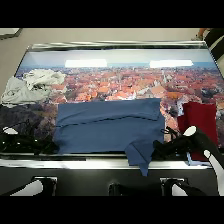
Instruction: Fold the shirts.
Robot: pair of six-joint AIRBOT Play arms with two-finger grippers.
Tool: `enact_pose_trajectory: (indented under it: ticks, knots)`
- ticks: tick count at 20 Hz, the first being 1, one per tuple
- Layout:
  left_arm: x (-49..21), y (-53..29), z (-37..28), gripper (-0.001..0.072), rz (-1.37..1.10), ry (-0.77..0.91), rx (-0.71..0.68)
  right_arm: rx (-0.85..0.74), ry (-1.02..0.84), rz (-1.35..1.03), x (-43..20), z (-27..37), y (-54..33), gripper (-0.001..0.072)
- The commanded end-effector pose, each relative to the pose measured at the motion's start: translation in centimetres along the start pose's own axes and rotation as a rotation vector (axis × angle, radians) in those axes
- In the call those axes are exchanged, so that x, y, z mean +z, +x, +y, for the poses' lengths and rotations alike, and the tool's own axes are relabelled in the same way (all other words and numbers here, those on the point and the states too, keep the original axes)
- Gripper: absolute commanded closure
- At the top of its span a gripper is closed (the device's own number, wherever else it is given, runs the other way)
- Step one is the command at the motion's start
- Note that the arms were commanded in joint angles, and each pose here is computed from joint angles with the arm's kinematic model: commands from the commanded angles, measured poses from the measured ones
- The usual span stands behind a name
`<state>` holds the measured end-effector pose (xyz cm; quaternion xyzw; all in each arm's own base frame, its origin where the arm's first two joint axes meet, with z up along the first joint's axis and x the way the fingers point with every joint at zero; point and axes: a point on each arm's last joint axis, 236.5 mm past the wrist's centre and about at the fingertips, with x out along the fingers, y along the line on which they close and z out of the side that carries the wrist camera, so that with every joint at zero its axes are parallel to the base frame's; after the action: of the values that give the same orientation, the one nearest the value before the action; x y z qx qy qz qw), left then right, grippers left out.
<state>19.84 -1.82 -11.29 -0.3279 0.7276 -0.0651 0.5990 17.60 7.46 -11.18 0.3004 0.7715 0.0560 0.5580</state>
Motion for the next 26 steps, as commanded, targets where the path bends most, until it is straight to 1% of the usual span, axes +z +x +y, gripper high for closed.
enact_pose_trajectory:
  ticks: [1, 3, 4, 6, 7, 8, 10, 13, 16, 18, 21, 22, 23, 24, 25, 26]
  knots:
    - [0.3, -1.1, -0.6, 0.0675, 0.003, 0.043, -0.008, -0.001, 0.003, -0.064, 1.4, 0.1, -0.2, 0.0668]
    - [1.9, -3.9, -2.0, 0.0677, -0.048, 0.106, -0.005, -0.008, -0.081, -0.098, 2.2, 1.6, -3.2, 0.0668]
    - [3.4, -6.1, -2.9, 0.0678, -0.115, 0.141, 0.009, -0.036, -0.094, -0.139, 3.1, 2.1, -5.4, 0.0668]
    - [6.7, -10.3, -5.6, 0.0681, -0.247, 0.2, 0.018, -0.117, -0.115, -0.316, 7.3, 3.1, -11.4, 0.0669]
    - [8.4, -12.1, -7.0, 0.068, -0.296, 0.239, 0.031, -0.127, -0.126, -0.417, 10.0, 4.3, -14.4, 0.0669]
    - [10.1, -13.3, -8.2, 0.068, -0.333, 0.27, 0.041, -0.106, -0.14, -0.476, 12.4, 5.9, -16.6, 0.0669]
    - [14.0, -14.4, -10.3, 0.0679, -0.374, 0.278, 0.042, -0.025, -0.161, -0.506, 16.6, 9.0, -18.4, 0.0669]
    - [19.3, -13.1, -11.7, 0.0677, -0.323, 0.251, 0.03, 0.054, -0.135, -0.509, 23.3, 11.0, -18.4, 0.0668]
    - [22.0, -9.9, -11.5, 0.0677, -0.207, 0.227, 0.024, 0.091, -0.108, -0.474, 27.2, 11.8, -15.5, 0.0667]
    - [22.8, -8.0, -10.8, 0.0677, -0.155, 0.212, 0.023, 0.098, -0.097, -0.494, 28.8, 11.9, -14.3, 0.0666]
    - [23.0, -5.8, -9.4, 0.0675, -0.096, 0.169, 0.02, 0.08, -0.122, -0.468, 29.2, 12.2, -12.2, 0.0657]
    - [23.0, -5.6, -9.3, 0.0609, -0.091, 0.167, 0.02, 0.079, -0.131, -0.471, 29.1, 12.3, -12.3, 0.0595]
    - [23.1, -5.8, -9.3, 0.0307, -0.096, 0.167, 0.02, 0.076, -0.151, -0.478, 28.9, 12.3, -12.9, 0.0399]
    - [23.2, -6.4, -9.3, 0.0009, -0.101, 0.169, 0.018, 0.051, -0.21, -0.473, 28.2, 11.9, -14.0, 0.0097]
    - [23.0, -7.2, -9.4, -0.0006, -0.1, 0.175, 0.015, 0.006, -0.255, -0.463, 27.4, 10.6, -15.1, 0.0017]
    - [23.0, -8.2, -9.5, -0.0006, -0.106, 0.181, 0.014, -0.078, -0.254, -0.436, 26.5, 7.9, -16.1, 0.0014]
